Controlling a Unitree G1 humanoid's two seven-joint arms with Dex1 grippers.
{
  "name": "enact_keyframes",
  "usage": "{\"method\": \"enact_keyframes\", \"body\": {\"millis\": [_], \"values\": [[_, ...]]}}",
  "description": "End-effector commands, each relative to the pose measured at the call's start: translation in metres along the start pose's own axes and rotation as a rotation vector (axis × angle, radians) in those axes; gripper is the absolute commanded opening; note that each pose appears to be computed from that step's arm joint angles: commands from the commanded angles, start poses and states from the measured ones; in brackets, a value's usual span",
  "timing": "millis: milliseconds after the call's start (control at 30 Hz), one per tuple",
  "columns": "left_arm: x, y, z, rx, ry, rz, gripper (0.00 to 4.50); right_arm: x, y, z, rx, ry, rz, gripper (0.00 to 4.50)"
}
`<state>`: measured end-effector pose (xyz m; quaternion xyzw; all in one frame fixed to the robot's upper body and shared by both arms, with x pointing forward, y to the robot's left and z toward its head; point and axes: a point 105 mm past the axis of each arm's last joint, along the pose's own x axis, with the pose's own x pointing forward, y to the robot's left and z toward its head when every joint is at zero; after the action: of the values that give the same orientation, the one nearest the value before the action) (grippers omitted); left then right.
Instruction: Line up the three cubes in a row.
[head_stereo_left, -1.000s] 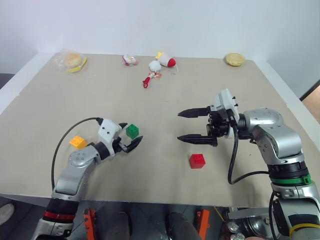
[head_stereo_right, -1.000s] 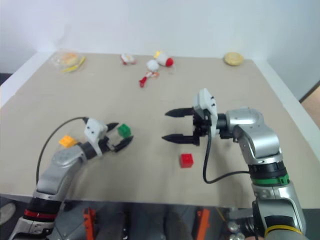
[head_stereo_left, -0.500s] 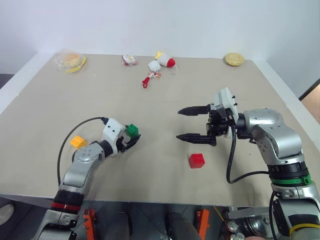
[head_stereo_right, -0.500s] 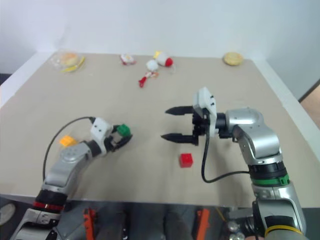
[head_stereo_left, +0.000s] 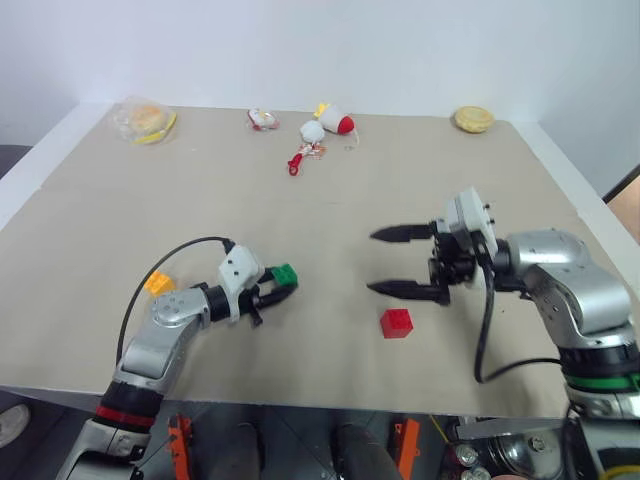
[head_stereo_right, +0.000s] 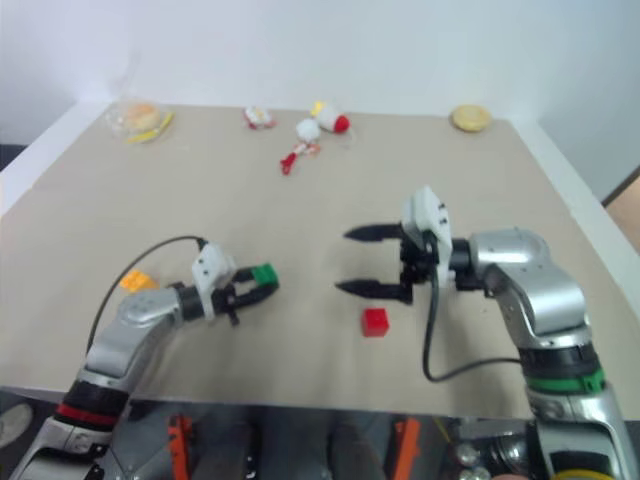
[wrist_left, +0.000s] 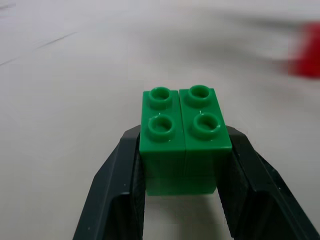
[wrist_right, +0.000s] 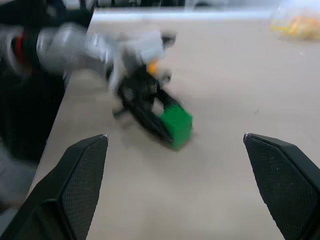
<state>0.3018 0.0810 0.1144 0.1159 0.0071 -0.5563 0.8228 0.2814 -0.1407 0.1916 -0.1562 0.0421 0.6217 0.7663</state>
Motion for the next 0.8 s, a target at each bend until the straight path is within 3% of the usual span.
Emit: {"method": "enact_keyframes", "body": {"millis": [33, 233, 500, 800], "values": [[0.006, -0.024, 0.010, 0.075, -0.013, -0.191, 1.34, -0.010, 0.010, 0.006, -0.056, 0.004, -0.010, 4.50], [0.012, -0.035, 0.004, 0.099, 0.046, -0.347, 1.34, -0.018, 0.019, 0.003, -0.046, 0.027, -0.043, 4.50], [0.026, -0.023, -0.005, 0.122, 0.078, -0.310, 1.34, -0.021, 0.024, 0.004, -0.034, 0.034, -0.078, 4.50], [0.031, -0.031, -0.001, 0.134, 0.051, -0.364, 1.34, -0.021, 0.026, 0.004, -0.026, 0.035, -0.085, 4.50]]}}
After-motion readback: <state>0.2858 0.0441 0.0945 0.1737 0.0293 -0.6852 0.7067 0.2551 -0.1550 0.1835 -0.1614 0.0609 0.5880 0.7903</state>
